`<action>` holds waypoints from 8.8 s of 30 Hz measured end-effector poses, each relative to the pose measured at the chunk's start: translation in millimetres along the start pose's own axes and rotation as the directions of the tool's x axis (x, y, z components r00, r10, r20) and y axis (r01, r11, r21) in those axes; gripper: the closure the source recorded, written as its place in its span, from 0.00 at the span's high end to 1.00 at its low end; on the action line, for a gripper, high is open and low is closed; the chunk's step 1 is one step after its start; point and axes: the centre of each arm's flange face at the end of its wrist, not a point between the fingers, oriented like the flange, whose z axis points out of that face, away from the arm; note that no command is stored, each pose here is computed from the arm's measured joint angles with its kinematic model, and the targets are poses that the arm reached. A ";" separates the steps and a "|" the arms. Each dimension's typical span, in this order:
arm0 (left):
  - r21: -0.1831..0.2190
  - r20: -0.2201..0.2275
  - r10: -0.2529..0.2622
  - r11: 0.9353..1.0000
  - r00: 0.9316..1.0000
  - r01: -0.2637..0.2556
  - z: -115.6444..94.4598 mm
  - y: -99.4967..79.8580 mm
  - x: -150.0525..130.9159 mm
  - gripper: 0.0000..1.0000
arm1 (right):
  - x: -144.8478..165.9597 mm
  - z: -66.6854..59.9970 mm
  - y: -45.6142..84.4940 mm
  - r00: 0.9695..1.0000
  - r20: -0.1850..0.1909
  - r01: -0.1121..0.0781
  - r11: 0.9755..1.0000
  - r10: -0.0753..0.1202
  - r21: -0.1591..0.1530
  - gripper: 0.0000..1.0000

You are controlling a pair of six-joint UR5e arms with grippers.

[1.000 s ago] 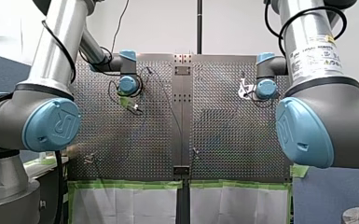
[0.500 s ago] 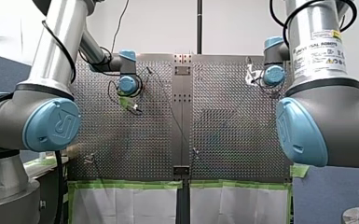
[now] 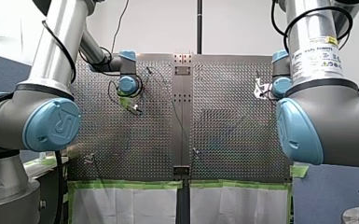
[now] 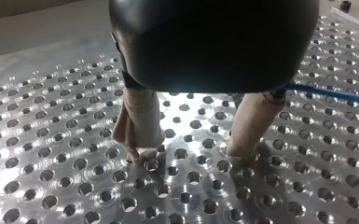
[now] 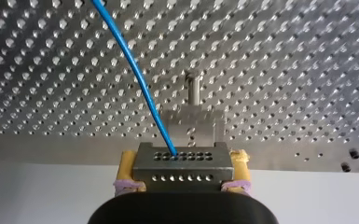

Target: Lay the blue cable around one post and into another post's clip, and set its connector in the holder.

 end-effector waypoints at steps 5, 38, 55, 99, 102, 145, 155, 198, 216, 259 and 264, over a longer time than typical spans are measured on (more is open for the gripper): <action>0.000 -0.001 0.001 1.000 1.000 -0.001 -0.3 -0.1 0.6 1.00 | -1.3 3.7 7.1 1.000 -0.007 -0.002 1.000 0.002 0.003 0.02; 0.004 -0.031 0.015 1.000 0.999 -0.015 -3.2 -2.3 7.2 1.00 | 4.2 19.4 50.2 0.998 -0.047 -0.022 0.982 0.031 0.189 0.02; 0.002 -0.037 0.022 1.000 0.999 -0.022 -4.5 -2.7 9.0 1.00 | -0.6 34.1 46.9 1.000 -0.024 -0.009 0.947 0.017 0.320 0.02; -0.001 -0.034 0.026 1.000 0.999 -0.026 -4.5 -1.9 8.3 1.00 | -1.6 52.4 55.8 0.999 -0.039 0.024 0.947 -0.012 0.320 0.02; -0.001 -0.034 0.026 1.000 0.999 -0.026 -4.3 -1.9 8.0 1.00 | -0.5 52.8 55.3 0.999 -0.042 0.025 0.947 -0.012 0.321 0.02; -0.001 -0.033 0.026 1.000 0.999 -0.026 -3.7 -1.4 6.9 1.00 | 1.4 54.7 54.8 0.999 -0.050 0.021 0.949 -0.005 0.316 0.08; -0.001 -0.034 0.026 1.000 0.999 -0.026 -3.7 -1.2 7.1 1.00 | 1.6 55.1 55.6 0.999 -0.053 0.029 0.952 -0.014 0.305 0.64; -0.050 -0.040 -0.014 0.999 0.999 0.012 -8.1 4.1 5.6 1.00 | -1.6 55.2 49.9 0.999 -0.050 0.031 0.950 -0.016 0.311 0.98; -0.154 -0.044 0.027 0.987 0.999 -0.033 -23.8 9.6 10.6 1.00 | -2.0 55.1 49.8 0.999 -0.048 0.030 0.950 -0.016 0.311 0.98; -0.124 -0.161 0.318 0.933 0.934 -0.339 -106.8 -69.8 9.6 1.00 | -1.6 56.4 48.1 0.998 -0.060 0.034 0.949 -0.016 0.313 0.98; -0.146 -0.144 0.362 0.913 0.921 -0.382 -120.2 -80.5 -3.6 1.00 | -1.7 56.4 48.2 0.998 -0.059 0.032 0.949 -0.014 0.313 0.98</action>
